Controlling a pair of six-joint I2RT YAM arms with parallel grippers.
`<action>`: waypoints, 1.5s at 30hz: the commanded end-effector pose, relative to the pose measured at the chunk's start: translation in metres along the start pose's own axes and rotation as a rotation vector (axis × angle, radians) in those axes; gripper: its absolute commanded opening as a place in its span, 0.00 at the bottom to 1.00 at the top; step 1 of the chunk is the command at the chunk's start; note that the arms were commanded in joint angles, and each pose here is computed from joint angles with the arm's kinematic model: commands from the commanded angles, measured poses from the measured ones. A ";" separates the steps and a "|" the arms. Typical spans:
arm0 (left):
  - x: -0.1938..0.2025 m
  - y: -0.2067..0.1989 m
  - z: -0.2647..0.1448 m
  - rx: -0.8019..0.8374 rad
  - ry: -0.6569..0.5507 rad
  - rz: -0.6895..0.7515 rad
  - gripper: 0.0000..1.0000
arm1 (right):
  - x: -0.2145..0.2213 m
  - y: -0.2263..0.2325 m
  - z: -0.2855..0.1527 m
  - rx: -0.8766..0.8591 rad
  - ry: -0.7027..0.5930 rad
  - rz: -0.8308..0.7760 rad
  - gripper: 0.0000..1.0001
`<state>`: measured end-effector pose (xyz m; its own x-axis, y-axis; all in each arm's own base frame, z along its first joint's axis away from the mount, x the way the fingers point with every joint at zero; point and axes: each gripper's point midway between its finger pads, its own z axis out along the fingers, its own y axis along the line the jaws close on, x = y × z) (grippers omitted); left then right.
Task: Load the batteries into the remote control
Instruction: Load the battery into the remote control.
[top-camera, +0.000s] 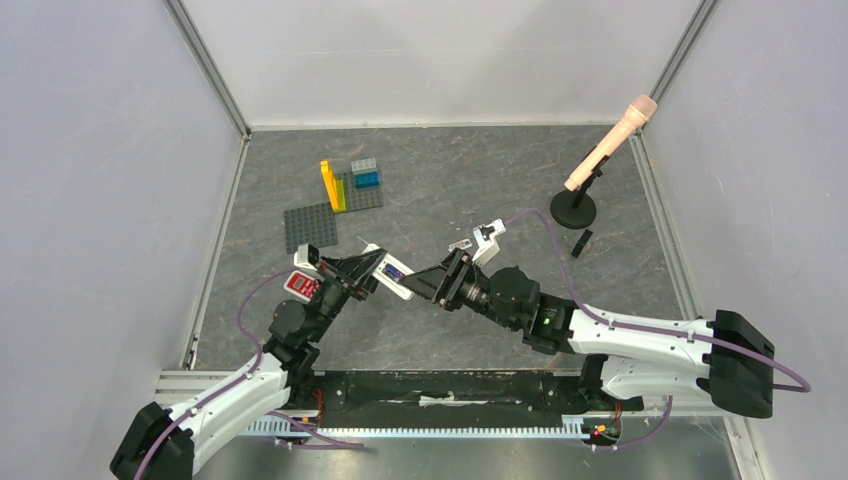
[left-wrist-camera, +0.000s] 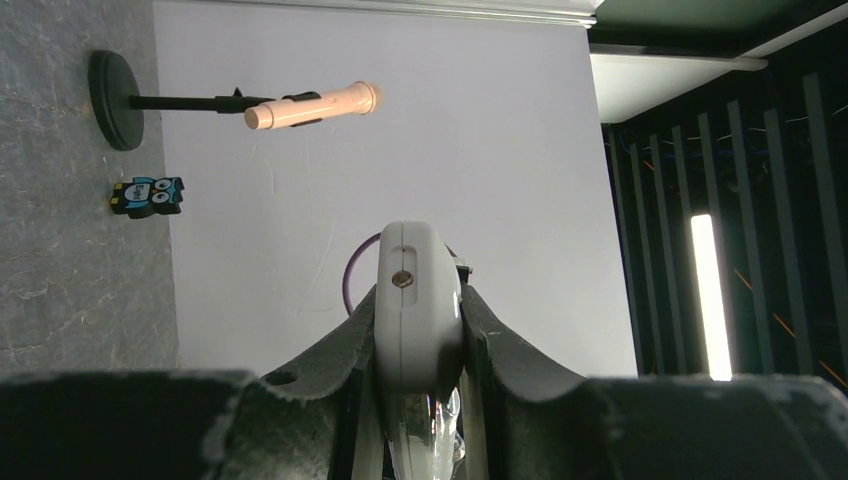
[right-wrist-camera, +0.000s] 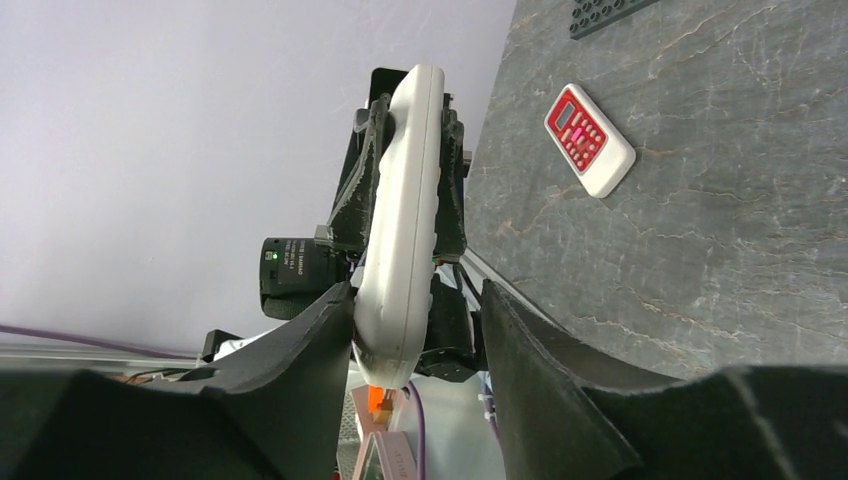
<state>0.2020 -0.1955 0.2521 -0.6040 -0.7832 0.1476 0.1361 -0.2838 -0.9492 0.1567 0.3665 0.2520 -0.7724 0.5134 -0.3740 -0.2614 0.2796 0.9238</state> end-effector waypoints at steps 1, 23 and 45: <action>0.005 -0.015 -0.006 0.078 0.026 0.032 0.02 | -0.003 0.002 0.007 0.009 -0.007 0.014 0.49; 0.011 -0.030 -0.008 0.135 0.038 0.291 0.02 | -0.001 -0.050 0.006 0.295 0.023 -0.077 0.40; 0.010 -0.026 -0.010 0.108 0.037 0.380 0.02 | -0.012 0.002 0.001 0.063 0.018 -0.144 0.76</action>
<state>0.1899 -0.1903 0.2538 -0.5468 -0.8250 -0.1427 0.3451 -0.0669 -0.9362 0.1648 0.3527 0.2426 -0.7553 0.4614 -0.4655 -0.2621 0.4382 0.8598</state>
